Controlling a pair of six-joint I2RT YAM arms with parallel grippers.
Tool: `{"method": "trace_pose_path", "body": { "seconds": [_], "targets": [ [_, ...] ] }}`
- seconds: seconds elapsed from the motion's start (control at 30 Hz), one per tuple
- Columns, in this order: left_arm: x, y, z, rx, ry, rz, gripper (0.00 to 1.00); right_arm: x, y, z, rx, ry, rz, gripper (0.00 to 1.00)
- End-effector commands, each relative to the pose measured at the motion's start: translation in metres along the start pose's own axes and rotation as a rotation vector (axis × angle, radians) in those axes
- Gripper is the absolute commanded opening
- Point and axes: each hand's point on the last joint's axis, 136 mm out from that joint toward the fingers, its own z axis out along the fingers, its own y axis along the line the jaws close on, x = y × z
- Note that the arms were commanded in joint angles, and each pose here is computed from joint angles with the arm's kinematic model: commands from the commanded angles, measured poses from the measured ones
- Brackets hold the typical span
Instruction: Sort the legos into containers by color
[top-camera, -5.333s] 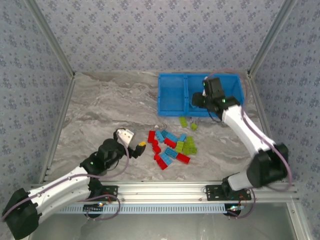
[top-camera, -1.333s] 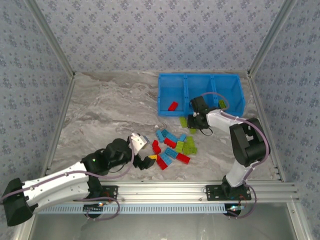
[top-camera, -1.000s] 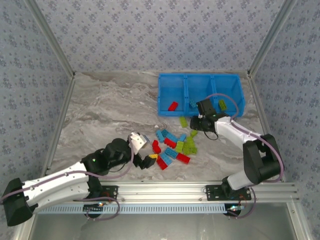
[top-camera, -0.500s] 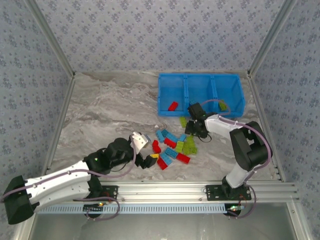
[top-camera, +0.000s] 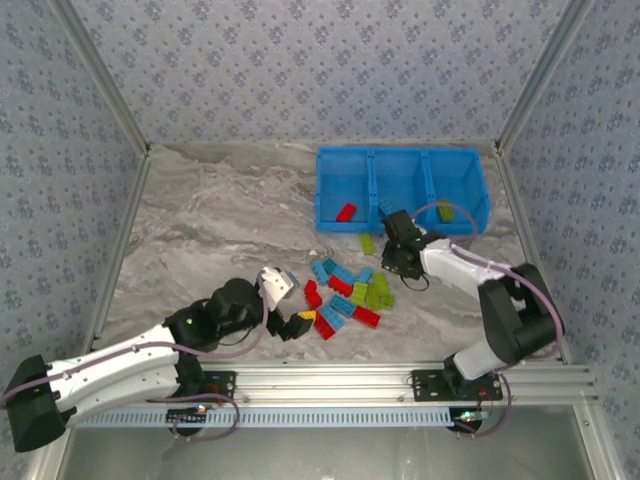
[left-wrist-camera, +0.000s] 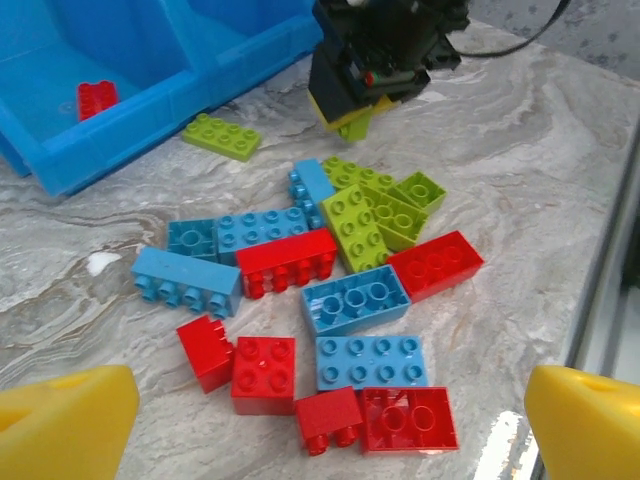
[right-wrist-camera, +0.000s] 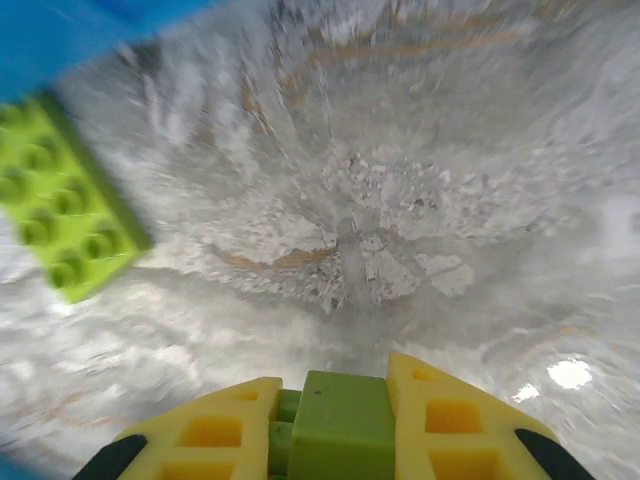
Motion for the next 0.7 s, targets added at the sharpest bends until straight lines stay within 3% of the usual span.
{"method": "trace_pose_path", "body": {
  "seconds": [0.0, 0.17, 0.23, 0.43, 0.67],
  "targets": [
    [-0.027, -0.020, -0.006, 0.102, -0.105, 0.012, 0.99, -0.034, -0.010, -0.044, -0.009, -0.154, 0.028, 0.12],
    [-0.036, -0.017, -0.005, 0.082, -0.125, 0.015, 0.99, -0.114, -0.043, -0.097, 0.010, -0.378, 0.086, 0.13],
    [-0.036, -0.013, -0.004, 0.057, -0.120, 0.012, 0.99, -0.148, -0.057, -0.100, 0.023, -0.398, 0.099, 0.13],
    [-0.027, 0.005, 0.000, -0.044, -0.091, -0.058, 0.99, -0.221, -0.082, -0.047, 0.077, -0.297, 0.187, 0.14],
    [-0.022, 0.041, -0.009, -0.251, -0.092, -0.324, 0.99, -0.250, -0.092, 0.008, 0.114, -0.199, 0.243, 0.37]
  ]
}}
